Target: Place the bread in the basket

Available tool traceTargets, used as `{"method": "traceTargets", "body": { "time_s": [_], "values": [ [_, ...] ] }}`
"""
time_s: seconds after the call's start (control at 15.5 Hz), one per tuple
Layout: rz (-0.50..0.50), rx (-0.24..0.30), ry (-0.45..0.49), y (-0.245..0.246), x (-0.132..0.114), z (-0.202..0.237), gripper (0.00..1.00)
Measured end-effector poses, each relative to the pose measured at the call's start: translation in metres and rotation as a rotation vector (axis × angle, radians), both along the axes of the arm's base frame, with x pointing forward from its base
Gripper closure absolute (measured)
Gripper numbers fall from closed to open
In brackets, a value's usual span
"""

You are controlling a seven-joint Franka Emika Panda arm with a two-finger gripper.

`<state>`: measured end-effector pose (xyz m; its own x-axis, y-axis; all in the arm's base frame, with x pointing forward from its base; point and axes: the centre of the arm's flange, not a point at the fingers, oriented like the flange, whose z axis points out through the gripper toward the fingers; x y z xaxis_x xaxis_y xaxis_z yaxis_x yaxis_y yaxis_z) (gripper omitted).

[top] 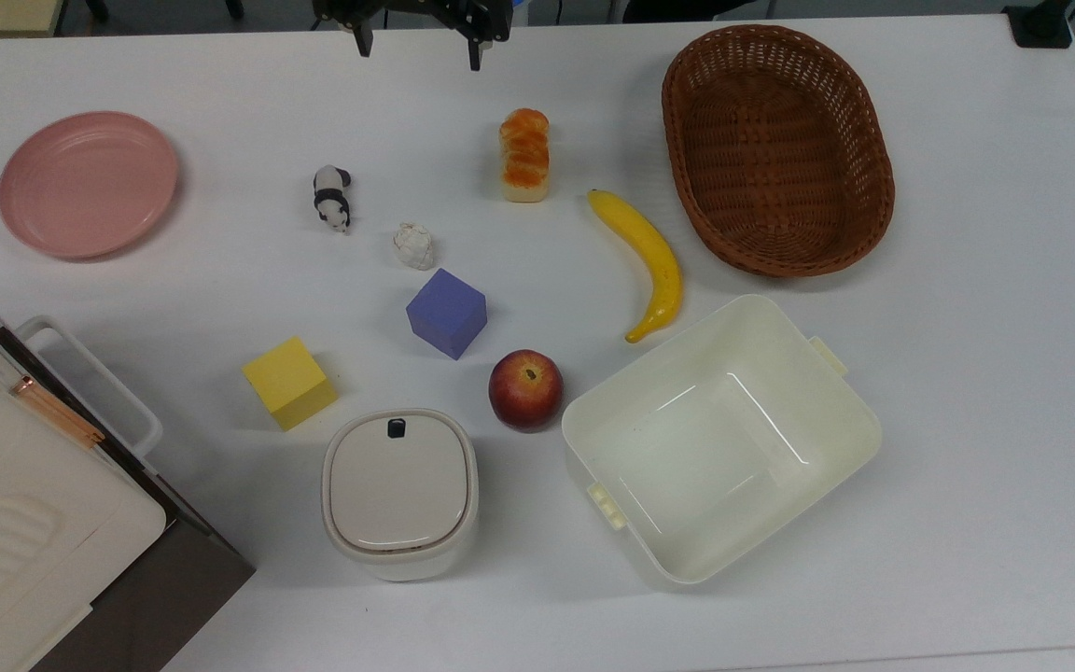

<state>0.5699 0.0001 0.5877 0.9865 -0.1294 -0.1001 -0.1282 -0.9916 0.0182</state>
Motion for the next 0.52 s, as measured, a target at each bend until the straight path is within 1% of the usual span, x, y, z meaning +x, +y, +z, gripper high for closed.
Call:
{"method": "traceTargets", "body": {
  "time_s": [0.39,0.52],
  "values": [
    [0.007,0.000,0.003,0.0038,-0.0013,-0.0035,0.00],
    [0.010,-0.001,-0.041,0.0057,-0.0046,-0.0070,0.00]
  ]
}}
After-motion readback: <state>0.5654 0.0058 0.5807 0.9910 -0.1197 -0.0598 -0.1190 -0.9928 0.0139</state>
